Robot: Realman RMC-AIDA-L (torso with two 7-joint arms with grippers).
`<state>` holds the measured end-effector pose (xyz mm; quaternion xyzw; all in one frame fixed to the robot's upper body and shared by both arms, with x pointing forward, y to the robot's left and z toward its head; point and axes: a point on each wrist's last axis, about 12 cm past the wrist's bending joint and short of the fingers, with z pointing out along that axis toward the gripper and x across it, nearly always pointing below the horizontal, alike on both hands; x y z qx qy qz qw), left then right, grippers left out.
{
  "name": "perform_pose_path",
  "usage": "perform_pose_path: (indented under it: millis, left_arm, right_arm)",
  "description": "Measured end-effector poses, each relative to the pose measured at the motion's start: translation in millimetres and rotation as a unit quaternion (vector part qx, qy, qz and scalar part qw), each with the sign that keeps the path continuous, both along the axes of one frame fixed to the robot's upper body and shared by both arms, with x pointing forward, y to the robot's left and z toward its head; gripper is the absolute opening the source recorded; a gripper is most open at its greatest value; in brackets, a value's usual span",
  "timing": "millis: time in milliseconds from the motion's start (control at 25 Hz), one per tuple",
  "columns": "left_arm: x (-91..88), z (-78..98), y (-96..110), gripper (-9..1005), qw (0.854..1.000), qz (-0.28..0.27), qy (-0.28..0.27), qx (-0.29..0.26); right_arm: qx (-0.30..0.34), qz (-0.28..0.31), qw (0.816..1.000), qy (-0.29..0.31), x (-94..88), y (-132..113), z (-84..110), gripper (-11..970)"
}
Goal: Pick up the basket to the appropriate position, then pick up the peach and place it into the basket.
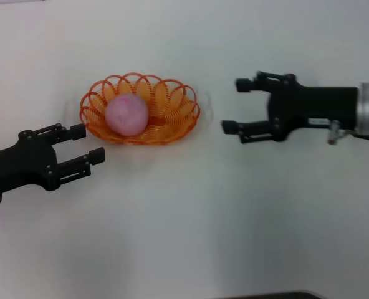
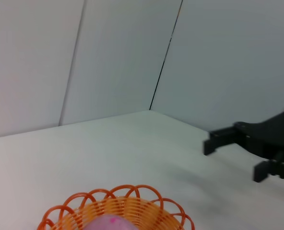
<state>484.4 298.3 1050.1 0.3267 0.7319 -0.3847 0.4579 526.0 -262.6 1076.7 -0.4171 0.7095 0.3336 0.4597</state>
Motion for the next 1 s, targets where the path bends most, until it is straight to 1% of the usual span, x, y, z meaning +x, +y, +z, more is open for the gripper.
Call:
perform_pose_path:
  millis: [160,320,600,1000]
  left_arm:
    - [0.2,-0.1,0,674,1.000,0.001,0.000,0.001]
    - [0.5,-0.4,1,675,1.000,0.004,0.003,0.001]
    - [0.0,-0.4,2,675,1.000,0.007,0.005,0.002]
    - [-0.5,-0.8,3,675,1.000,0.008,0.005,0.003]
  right_arm:
    - [-0.006,-0.014,1.000,0.027,-15.3,-23,-2.5,957]
    - [-0.007,-0.020,0.999,0.040,-23.6,-32,-5.5,957]
    - [-0.007,-0.022,0.999,0.041,-25.4,-34,-6.6,957]
    - [-0.008,-0.020,0.999,0.037,-22.9,-33,-5.3,958]
